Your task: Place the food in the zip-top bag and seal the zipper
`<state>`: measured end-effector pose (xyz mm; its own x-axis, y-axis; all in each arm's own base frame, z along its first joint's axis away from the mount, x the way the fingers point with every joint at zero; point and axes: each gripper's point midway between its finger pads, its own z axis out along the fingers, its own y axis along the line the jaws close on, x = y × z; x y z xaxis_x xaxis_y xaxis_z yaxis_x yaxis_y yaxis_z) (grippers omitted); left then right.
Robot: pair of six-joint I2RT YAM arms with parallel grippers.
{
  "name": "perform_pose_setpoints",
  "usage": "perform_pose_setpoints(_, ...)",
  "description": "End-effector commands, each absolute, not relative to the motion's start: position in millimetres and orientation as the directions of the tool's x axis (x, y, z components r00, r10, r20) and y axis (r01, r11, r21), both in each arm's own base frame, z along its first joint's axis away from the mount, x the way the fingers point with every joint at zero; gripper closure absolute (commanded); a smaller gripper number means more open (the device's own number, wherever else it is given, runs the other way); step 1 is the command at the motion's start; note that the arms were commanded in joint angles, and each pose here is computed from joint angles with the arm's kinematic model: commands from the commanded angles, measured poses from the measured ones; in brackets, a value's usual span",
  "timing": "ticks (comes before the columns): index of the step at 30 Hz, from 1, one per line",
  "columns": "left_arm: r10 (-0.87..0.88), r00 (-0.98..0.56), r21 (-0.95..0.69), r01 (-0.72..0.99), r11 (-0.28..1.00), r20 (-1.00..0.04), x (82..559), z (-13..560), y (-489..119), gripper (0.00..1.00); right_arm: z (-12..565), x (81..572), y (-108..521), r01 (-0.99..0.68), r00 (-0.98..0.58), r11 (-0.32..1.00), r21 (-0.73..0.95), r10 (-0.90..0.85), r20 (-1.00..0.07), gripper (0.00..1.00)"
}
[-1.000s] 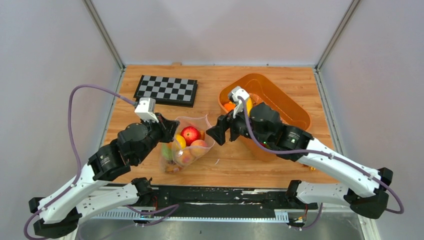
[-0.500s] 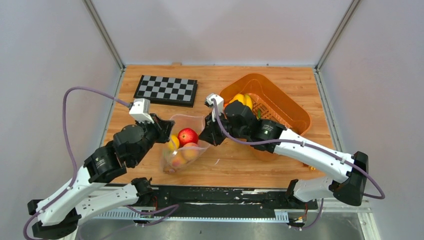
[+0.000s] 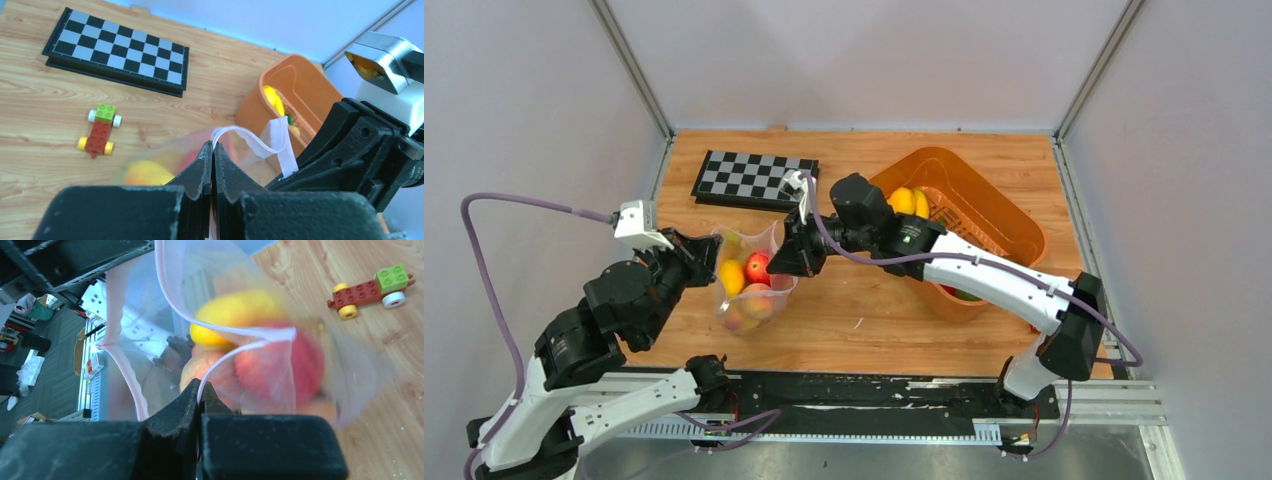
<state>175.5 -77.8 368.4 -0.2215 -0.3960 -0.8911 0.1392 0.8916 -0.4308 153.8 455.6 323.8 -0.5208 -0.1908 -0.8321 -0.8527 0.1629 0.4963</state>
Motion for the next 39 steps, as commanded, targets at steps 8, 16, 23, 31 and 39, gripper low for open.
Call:
perform_pose_setpoints(8,-0.333,-0.281,-0.381,0.138,0.914,-0.9,191,335,-107,0.94,271,197,424,-0.761,-0.596,0.413,0.5,-0.143,-0.79,0.93)
perform_pose_setpoints(16,-0.315,-0.365,-0.398,0.179,0.9,-0.876,194,301,-139,0.95,251,198,386,-0.722,-0.663,0.418,0.551,-0.192,-0.723,0.64)
perform_pose_setpoints(23,-0.3,-0.347,-0.375,0.173,0.911,-0.889,196,304,-134,0.94,319,206,339,-0.787,-0.473,0.502,0.358,-0.119,-0.873,0.34)
perform_pose_setpoints(31,-0.312,-0.362,-0.403,0.208,0.891,-0.878,195,304,-146,0.94,302,298,223,-0.385,-0.324,0.917,0.11,-0.023,-0.946,0.09)
perform_pose_setpoints(39,-0.321,-0.371,-0.418,0.219,0.882,-0.871,193,304,-149,0.94,226,373,189,-0.256,-0.528,0.94,0.226,0.06,-0.847,0.16)
